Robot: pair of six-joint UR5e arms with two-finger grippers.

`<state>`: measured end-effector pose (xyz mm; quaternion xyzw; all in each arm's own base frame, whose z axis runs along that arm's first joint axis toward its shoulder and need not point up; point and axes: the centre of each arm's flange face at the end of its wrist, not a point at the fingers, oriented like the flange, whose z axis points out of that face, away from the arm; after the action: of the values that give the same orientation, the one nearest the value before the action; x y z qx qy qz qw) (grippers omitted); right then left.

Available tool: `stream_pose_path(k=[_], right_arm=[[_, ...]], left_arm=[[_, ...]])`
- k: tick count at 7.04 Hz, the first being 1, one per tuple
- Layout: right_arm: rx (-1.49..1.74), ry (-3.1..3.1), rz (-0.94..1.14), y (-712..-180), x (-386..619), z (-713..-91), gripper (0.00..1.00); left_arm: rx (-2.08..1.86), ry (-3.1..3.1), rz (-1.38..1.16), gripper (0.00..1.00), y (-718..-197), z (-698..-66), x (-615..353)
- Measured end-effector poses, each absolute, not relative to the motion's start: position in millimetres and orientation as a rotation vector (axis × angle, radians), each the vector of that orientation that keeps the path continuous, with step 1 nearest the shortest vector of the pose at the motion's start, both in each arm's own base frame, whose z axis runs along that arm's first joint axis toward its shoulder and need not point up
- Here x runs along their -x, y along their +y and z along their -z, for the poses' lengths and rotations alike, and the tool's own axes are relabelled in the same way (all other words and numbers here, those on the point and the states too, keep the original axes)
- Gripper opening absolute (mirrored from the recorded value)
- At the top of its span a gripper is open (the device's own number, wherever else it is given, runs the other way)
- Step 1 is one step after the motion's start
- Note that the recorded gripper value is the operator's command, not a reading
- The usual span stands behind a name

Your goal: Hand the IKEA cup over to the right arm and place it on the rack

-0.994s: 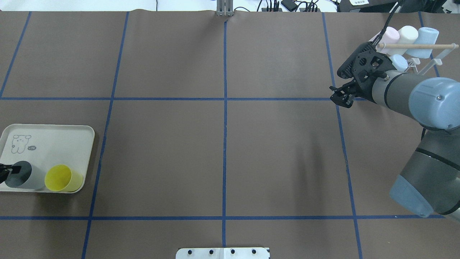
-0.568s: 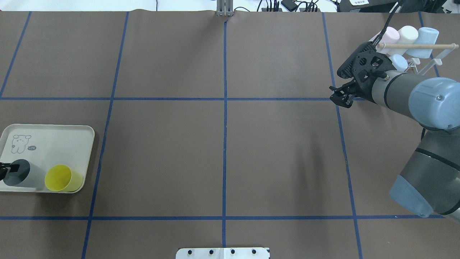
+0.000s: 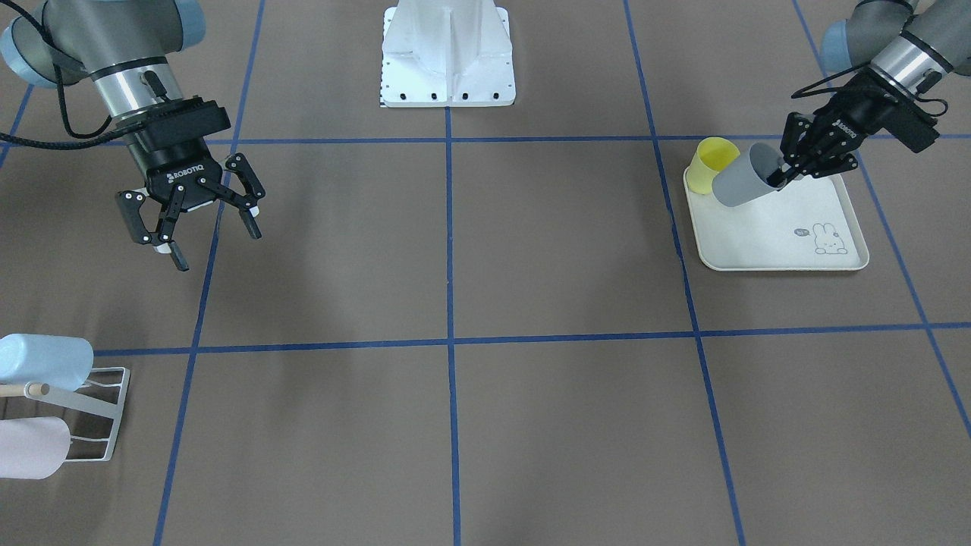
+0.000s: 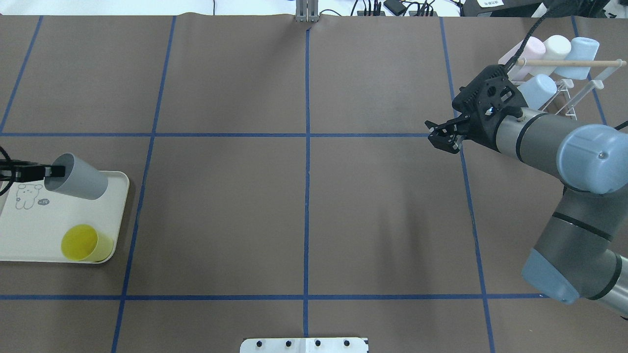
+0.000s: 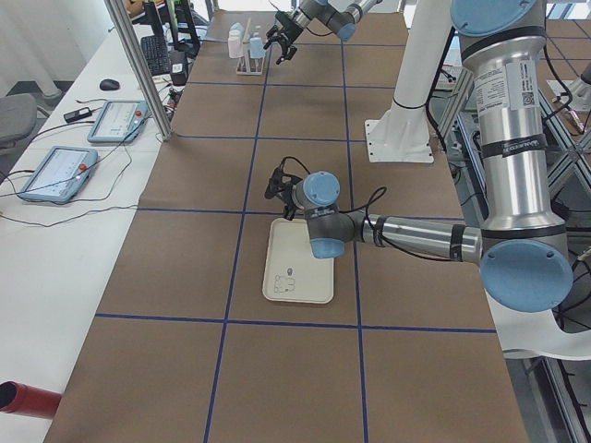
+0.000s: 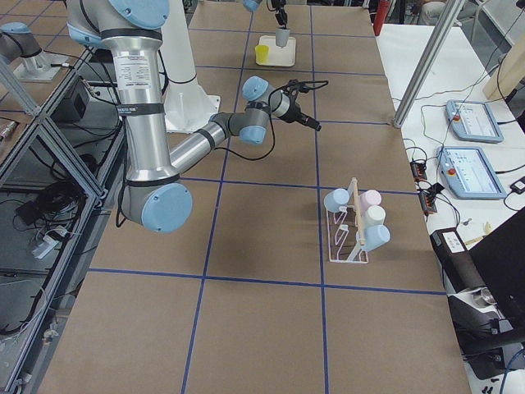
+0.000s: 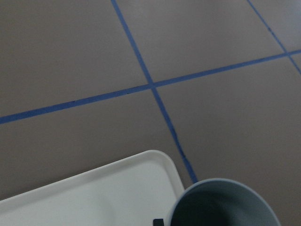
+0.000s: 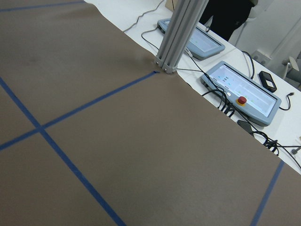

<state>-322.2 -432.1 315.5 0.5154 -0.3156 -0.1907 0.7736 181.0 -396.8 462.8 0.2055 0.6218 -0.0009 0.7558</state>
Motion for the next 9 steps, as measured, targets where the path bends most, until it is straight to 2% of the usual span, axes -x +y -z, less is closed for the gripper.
stream_pose_path(k=[4,7,9], right_arm=[[-1.221,-0.916,0.331,-408,388,-247,1.00],[-1.278,-0.999,0.363,-372,436,-191,1.00],[-1.346,-0.985,0.461,-357,452,-167,1.00]], left_arm=[[-0.127,1.670,0.319,0.00,-426,-318,-217],[0.260,1.708,0.609,0.00,-444,-248,-256],[0.328,1.687,0.663,0.00,-443,-231,-281]])
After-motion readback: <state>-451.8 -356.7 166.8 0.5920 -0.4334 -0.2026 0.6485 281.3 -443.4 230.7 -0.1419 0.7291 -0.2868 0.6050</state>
